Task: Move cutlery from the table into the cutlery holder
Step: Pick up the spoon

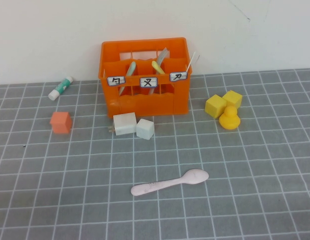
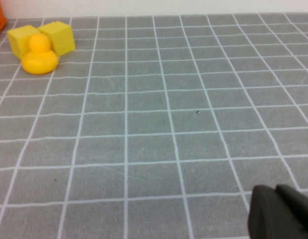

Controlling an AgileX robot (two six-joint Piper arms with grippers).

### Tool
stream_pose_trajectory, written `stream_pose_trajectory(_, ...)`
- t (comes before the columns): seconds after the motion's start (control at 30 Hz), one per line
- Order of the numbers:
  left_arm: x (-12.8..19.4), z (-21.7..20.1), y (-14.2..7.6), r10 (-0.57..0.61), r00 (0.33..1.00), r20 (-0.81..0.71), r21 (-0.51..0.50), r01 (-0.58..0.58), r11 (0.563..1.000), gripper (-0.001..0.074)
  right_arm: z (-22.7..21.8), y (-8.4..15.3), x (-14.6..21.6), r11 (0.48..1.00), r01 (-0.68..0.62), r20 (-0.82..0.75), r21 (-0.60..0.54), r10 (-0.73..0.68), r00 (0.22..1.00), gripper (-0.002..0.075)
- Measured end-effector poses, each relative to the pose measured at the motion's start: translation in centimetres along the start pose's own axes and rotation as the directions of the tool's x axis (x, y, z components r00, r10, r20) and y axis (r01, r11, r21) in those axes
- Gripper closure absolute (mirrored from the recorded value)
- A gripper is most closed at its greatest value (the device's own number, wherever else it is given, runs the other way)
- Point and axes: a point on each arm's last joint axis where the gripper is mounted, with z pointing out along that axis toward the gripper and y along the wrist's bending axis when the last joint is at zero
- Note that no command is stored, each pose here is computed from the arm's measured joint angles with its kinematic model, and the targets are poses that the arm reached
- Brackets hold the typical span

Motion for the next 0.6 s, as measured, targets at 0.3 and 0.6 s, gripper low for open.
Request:
stream_pose_trajectory(0.3, -3.8, 3.1, -6.9, 0.599, 0.643, -0.477, 0.217, -0.574, 0.789, 0.0736, 0.0, 0.0, 0.0, 1.0, 0.0, -0.002, 0.0, 0.0, 1.0, 0.0729)
stream_pose_trajectory(0.6, -6.4, 11.6, -10.9, 0.841, 0.145, -0.522, 0.64, -0.585, 0.498, 0.0736, 0.0, 0.0, 0.0, 1.0, 0.0, -0.002, 0.0, 0.0, 1.0, 0.0729)
